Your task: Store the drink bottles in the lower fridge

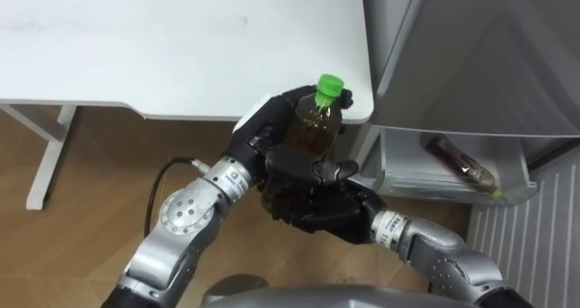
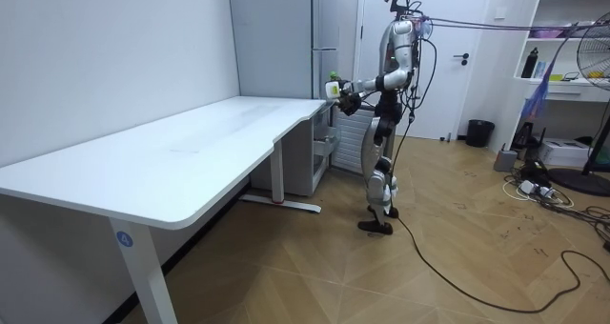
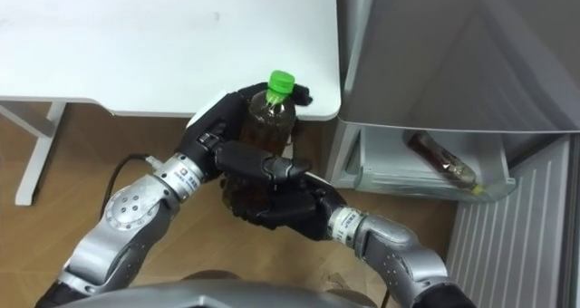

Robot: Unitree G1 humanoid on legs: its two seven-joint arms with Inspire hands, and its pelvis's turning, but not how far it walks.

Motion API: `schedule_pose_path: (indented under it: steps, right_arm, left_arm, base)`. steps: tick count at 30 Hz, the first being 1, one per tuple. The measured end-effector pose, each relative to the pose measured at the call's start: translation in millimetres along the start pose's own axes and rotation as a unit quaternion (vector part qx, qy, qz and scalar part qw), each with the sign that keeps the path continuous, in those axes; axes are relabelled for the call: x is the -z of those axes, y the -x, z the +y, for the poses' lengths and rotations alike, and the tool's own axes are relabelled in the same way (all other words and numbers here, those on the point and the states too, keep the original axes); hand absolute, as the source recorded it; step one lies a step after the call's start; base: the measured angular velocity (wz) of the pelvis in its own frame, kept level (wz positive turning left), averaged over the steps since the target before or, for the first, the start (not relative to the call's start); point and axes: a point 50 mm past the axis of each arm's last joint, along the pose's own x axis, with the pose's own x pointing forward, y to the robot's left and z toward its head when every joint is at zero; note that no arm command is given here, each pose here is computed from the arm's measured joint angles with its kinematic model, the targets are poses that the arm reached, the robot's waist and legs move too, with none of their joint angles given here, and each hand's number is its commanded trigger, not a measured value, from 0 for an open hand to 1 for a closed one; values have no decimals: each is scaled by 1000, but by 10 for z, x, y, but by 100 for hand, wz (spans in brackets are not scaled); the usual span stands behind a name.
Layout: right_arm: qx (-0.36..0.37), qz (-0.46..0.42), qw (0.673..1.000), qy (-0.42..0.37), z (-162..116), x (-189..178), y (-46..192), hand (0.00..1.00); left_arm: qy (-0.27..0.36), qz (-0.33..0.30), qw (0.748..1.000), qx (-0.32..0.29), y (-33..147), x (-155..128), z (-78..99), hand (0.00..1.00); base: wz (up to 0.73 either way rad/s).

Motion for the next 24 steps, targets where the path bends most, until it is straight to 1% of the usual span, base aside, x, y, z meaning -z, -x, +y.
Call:
schedule_pose_path:
  steps: [6, 11, 14, 17, 24]
  right_arm:
    - [-6, -10, 1000, -15, 10, -8, -4, 100]
    - [-32, -37, 998, -46, 38, -40, -6, 100]
    - [-43, -46, 997, -54, 49, -51, -6, 100]
    - [-46, -50, 996, -58, 58, -54, -14, 100]
    - [-51, -53, 995, -60, 74, -58, -30, 100]
  left_arm:
    - [0, -8, 1000, -2, -5, -36, 6, 0]
    - [-5, -38, 999, 3, -15, -177, -21, 0]
    - [2, -47, 999, -3, -11, -210, 10, 0]
    - [11, -51, 999, -2, -17, -221, 9, 0]
    - [10, -57, 998, 1, -17, -252, -2, 0]
  base:
    - [0]
    - [0]
    - [0]
    - [0]
    - [0]
